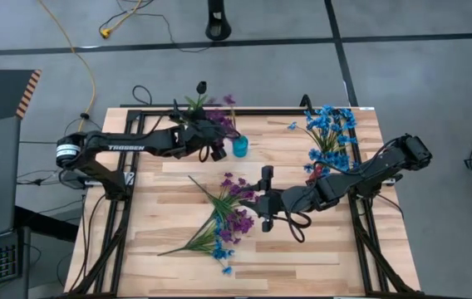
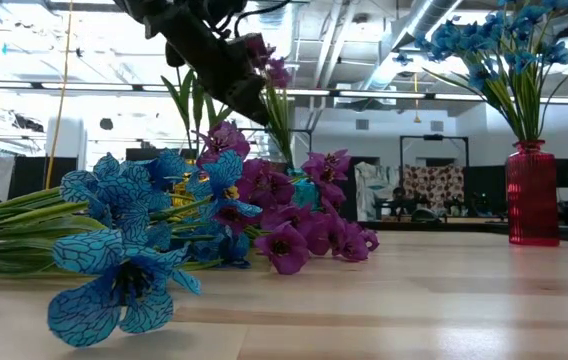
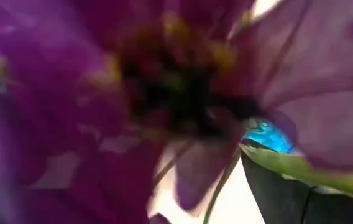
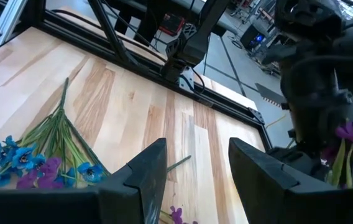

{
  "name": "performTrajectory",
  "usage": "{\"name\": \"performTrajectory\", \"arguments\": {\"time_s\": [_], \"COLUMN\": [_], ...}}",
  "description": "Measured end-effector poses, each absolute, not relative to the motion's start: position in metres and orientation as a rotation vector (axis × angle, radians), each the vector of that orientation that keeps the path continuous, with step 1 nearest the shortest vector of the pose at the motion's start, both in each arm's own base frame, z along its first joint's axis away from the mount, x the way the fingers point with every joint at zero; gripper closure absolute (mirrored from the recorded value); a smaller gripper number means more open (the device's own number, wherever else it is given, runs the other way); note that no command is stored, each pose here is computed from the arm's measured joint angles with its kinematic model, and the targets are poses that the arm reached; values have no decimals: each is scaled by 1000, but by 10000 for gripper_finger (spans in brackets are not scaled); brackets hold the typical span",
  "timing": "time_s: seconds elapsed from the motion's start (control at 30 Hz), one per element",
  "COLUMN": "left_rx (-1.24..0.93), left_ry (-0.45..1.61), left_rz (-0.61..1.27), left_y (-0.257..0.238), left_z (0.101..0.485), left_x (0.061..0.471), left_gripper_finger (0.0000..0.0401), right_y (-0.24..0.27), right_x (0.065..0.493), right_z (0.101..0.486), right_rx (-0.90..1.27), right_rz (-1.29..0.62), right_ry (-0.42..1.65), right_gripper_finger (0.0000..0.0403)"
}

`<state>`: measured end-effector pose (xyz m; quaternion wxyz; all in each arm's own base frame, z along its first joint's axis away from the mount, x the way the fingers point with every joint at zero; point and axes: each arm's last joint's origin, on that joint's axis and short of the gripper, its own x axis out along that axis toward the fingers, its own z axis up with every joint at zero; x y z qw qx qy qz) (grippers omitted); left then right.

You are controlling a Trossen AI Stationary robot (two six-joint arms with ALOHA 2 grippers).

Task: Sort flowers into vase by color
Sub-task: Put the left violet flower into the blue vase

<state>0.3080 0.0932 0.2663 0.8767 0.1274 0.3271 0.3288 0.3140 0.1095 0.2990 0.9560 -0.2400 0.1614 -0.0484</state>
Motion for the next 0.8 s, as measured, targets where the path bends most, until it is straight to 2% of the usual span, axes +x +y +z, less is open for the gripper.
{"name": "performTrajectory", "arguments": {"time_s": [0.37,0.8], "left_rx": [229,215], "left_ry": [571,543], "left_rz": [625,590], "left_y": [87,83], "left_z": [294,302], "left_x": [294,288], "left_gripper_finger": [170,170], "right_y": [104,104], "right_x": [316,316], "right_z": [298,298], "right_rx": [-484,-484], "right_rz": [-114,-113], "right_ry": [337,336], "right_gripper_finger": [204,204]}}
